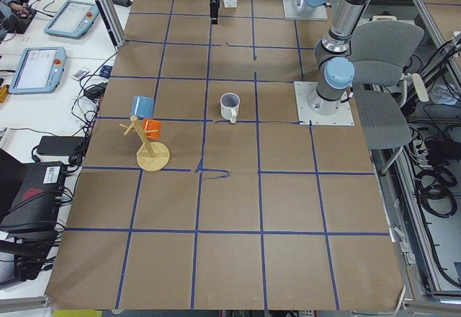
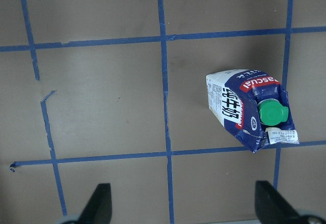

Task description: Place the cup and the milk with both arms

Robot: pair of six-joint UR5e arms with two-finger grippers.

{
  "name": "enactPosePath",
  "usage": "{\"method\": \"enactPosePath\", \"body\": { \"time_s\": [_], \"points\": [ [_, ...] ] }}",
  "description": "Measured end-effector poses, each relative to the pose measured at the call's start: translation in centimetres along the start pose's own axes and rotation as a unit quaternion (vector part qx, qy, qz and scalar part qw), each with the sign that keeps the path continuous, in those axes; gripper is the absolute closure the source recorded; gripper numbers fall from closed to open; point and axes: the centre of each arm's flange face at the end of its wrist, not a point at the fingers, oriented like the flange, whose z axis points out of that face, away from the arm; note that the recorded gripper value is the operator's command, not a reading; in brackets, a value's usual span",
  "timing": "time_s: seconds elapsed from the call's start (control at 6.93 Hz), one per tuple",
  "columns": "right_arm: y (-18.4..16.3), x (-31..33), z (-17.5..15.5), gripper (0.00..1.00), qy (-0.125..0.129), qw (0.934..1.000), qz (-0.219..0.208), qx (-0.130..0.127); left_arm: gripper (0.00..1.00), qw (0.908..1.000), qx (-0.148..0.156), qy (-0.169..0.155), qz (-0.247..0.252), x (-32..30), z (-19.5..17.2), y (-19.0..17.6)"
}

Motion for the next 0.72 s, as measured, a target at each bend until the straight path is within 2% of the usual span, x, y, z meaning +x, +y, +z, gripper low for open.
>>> {"method": "enactPosePath", "body": {
  "time_s": [0.72],
  "points": [
    [0.03,0.00,0.03,0.00,0.000,1.0000,0.003,-0.002,0.00,1.0000,-0.001,0.000,0.000,-0.01,0.03,0.00]
  ]
}}
